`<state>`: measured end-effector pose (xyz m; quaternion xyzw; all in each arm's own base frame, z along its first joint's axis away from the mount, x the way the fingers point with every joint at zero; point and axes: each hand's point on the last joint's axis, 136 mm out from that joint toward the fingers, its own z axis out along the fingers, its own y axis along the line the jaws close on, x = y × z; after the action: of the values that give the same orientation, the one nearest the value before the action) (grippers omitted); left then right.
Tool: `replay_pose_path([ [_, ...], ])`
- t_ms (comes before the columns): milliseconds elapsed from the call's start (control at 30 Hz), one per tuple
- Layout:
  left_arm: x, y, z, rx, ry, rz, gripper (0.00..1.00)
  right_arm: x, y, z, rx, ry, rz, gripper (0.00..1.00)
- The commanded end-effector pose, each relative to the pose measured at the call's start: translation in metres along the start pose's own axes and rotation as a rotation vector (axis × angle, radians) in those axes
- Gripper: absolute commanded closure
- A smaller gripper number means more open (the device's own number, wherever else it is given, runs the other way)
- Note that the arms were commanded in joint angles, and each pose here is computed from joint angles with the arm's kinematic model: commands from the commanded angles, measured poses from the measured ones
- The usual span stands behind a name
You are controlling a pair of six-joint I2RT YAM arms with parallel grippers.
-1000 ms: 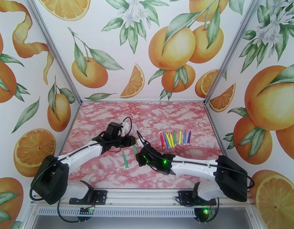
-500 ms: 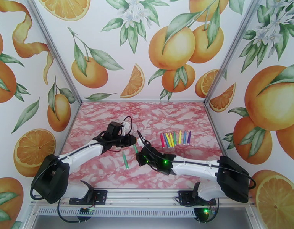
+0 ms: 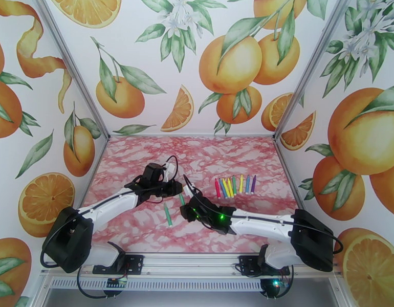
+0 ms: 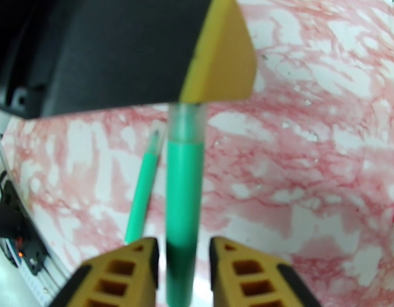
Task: Open the pen caps
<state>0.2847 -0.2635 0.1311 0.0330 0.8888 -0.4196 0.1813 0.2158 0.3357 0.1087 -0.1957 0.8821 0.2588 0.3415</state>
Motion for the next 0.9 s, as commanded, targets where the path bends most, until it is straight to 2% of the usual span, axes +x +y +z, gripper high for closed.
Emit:
replay_pose_path([
  [0, -0.010, -0.020, -0.005, 0.054, -0.020, 0.043, 1.00, -0.018, 0.006, 0.003, -0.009, -0.041, -0.008, 0.67],
  [200, -0.008, -0.024, -0.007, 0.061, -0.013, 0.055, 1.00, -0.025, 0.010, 0.011, -0.022, -0.038, -0.013, 0.68],
  [467, -0.011, -0.025, -0.012, 0.050, -0.037, 0.058, 1.00, -0.025, 0.014, 0.017, -0.037, -0.029, -0.017, 0.80],
  [867, -0.029, -0.023, -0.019, -0.001, -0.120, 0.038, 1.00, -0.004, 0.007, 0.014, -0.054, 0.002, -0.008, 0.91],
])
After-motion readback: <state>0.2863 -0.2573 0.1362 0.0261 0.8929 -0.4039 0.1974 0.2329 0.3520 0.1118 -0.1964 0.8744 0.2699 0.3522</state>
